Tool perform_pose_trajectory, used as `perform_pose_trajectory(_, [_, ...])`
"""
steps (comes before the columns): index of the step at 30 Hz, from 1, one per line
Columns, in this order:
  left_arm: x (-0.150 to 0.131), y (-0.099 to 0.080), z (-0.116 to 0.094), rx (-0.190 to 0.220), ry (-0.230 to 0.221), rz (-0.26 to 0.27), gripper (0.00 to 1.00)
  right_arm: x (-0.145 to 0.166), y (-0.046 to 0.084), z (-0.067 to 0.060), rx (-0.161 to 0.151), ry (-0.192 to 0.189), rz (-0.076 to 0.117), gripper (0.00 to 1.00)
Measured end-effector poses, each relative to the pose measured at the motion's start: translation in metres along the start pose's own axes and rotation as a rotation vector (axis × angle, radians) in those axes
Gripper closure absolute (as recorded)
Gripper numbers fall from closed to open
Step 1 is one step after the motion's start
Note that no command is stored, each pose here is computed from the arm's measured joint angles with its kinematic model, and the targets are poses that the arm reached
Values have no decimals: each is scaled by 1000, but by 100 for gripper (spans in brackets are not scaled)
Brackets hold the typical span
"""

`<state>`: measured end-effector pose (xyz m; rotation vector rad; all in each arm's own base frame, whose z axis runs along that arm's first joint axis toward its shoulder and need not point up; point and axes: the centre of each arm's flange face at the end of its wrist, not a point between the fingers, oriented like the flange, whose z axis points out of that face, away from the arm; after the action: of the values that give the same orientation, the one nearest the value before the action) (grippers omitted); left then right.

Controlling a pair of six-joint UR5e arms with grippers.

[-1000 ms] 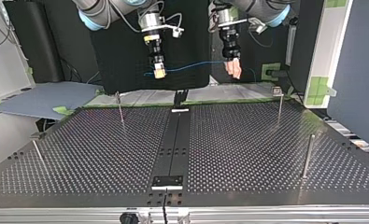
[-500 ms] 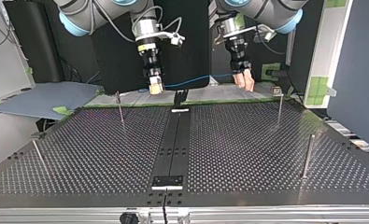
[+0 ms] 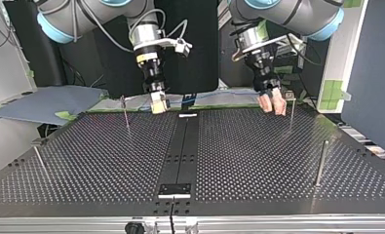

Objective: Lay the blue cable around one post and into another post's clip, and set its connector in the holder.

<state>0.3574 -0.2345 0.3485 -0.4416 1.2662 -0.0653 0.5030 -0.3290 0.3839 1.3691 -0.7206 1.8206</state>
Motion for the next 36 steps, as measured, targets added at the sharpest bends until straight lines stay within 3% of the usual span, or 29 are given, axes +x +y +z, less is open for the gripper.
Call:
perform_pose_trajectory(6, [-39,-3,21,-3,-51,-30,0,3,1,3,5,-7,-3,100])
perform_pose_trajectory(17, [-124,-3,55,28,-155,-133,0,19,-6,18,68,40,8,100])
perform_pose_trajectory(22, [-161,0,66,46,-196,-170,0,17,-14,25,94,39,5,100])
perform_pose_trajectory(27, [-163,8,77,46,-178,-162,0,10,-22,35,110,22,-6,100])
perform_pose_trajectory(36, [-133,31,107,19,-75,-95,0,26,-39,49,140,59,2,100])
